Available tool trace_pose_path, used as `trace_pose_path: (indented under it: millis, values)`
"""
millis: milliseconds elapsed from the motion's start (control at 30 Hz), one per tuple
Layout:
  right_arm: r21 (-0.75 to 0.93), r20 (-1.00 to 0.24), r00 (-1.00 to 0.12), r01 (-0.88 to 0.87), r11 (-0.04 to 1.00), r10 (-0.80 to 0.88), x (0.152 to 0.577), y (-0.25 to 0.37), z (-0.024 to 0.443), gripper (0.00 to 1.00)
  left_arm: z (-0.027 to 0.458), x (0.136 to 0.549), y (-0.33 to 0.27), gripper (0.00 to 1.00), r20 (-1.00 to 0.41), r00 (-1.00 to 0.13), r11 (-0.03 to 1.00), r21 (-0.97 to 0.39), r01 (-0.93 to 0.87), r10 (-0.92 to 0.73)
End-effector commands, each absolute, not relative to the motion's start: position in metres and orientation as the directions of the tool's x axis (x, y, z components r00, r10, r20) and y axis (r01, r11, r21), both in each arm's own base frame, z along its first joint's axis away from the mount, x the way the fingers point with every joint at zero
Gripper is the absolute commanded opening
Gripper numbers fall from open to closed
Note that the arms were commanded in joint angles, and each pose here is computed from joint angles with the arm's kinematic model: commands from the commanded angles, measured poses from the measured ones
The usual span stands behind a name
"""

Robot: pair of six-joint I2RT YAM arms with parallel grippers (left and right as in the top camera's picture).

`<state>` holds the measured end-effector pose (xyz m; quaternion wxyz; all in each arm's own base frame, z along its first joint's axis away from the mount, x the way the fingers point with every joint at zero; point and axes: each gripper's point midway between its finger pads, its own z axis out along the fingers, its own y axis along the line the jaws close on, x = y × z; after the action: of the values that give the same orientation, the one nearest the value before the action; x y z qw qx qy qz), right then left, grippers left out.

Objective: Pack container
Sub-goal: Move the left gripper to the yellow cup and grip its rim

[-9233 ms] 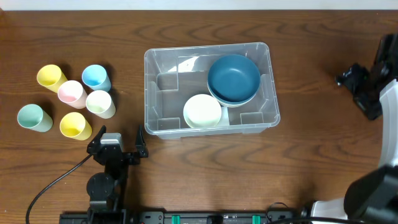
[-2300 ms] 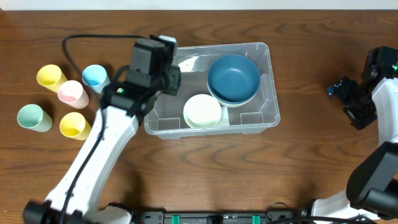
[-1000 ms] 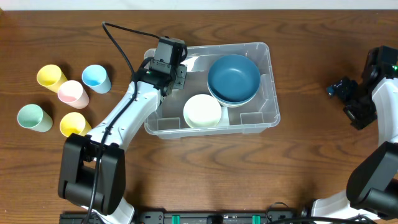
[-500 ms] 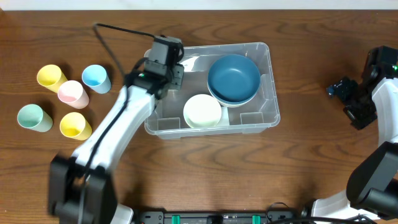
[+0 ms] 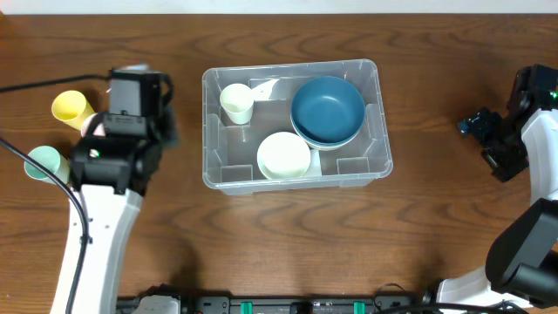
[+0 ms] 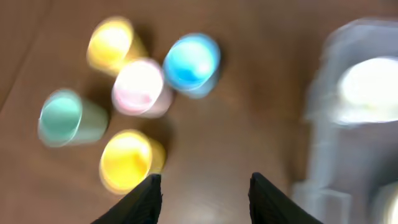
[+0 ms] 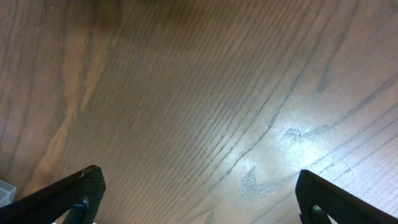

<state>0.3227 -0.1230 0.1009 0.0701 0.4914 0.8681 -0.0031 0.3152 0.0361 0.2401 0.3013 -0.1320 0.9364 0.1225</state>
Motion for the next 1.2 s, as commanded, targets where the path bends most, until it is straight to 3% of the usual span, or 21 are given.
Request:
trace_pose_path:
  millis: [0, 500, 733, 1067, 1167]
  values:
    - [0.066, -0.131, -0.490, 0.863, 0.500, 0.862, 0.323, -0.125, 0.102, 0.99, 0.215, 0.303, 0.060, 0.46, -0.525, -0.792, 0.878, 0.161, -0.451, -0.310]
    - [0.066, -0.131, -0.490, 0.863, 0.500, 0.862, 0.323, -0.125, 0.102, 0.99, 0.133, 0.280, 0.132, 0.51, -0.270, -0.746, 0.696, 0.270, -0.666, -0.609]
    - [0.066, -0.131, -0.490, 0.863, 0.500, 0.862, 0.323, -0.125, 0.102, 0.99, 0.088, 0.288, 0.137, 0.50, -0.141, -0.716, 0.689, 0.198, -0.697, -0.683]
    - [0.066, -0.131, -0.490, 0.863, 0.500, 0.862, 0.323, -0.125, 0.102, 0.99, 0.056, 0.300, 0.129, 0.33, -0.065, -0.749, 0.734, 0.156, -0.661, -0.660]
    - [0.066, -0.131, -0.490, 0.863, 0.500, 0.862, 0.323, -0.125, 0.102, 0.99, 0.053, 0.301, 0.129, 0.21, -0.059, -0.749, 0.735, 0.159, -0.660, -0.660]
